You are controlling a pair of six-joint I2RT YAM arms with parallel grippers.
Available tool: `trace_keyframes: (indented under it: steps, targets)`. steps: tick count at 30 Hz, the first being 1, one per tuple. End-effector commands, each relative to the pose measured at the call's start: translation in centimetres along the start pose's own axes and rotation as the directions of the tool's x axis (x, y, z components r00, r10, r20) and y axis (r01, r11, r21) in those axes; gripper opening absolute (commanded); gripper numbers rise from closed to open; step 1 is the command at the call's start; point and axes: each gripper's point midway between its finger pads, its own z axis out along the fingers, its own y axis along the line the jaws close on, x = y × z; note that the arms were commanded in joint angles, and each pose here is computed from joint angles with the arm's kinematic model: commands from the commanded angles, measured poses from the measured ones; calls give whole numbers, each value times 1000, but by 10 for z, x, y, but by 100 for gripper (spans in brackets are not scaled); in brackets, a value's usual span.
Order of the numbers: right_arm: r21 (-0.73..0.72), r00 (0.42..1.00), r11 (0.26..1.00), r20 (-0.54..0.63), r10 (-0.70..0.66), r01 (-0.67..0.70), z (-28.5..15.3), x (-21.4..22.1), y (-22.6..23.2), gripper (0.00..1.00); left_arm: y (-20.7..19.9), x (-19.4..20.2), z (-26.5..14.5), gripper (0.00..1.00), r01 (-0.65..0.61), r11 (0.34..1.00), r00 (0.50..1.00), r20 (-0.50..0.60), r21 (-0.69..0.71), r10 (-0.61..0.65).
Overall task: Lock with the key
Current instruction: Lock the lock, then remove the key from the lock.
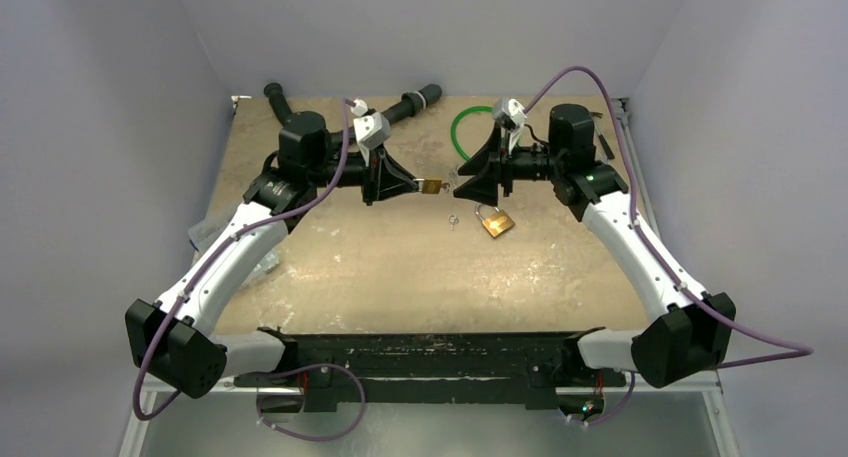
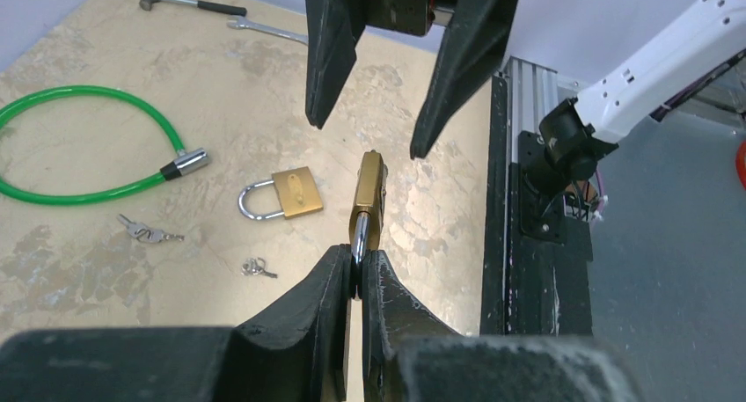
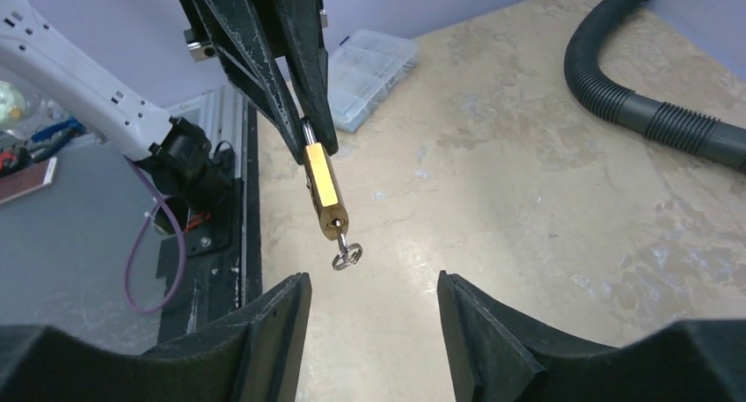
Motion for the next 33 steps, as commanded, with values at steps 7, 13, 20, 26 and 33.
trace_keyframes:
  steps: [7,13,20,26,33]
  targets:
    - [-80,995,992,-4,-101,101,-3,-13,16,52,-18,-22,-5,0,-121,988,993,29,96,118]
    - [-128,994,986,-6,-109,108,5,-16,28,48,-18,-22,-3,0,-113,989,993,27,94,111]
    - [-164,992,980,-16,-121,117,12,-11,39,38,-18,-21,-2,0,-111,989,994,27,94,109]
    - [-162,993,981,-30,-113,106,13,-5,39,16,-17,-20,-1,0,-111,990,994,24,88,109]
    - [-168,991,980,-61,-117,106,10,3,40,0,-14,-20,-4,0,-117,991,993,23,69,116]
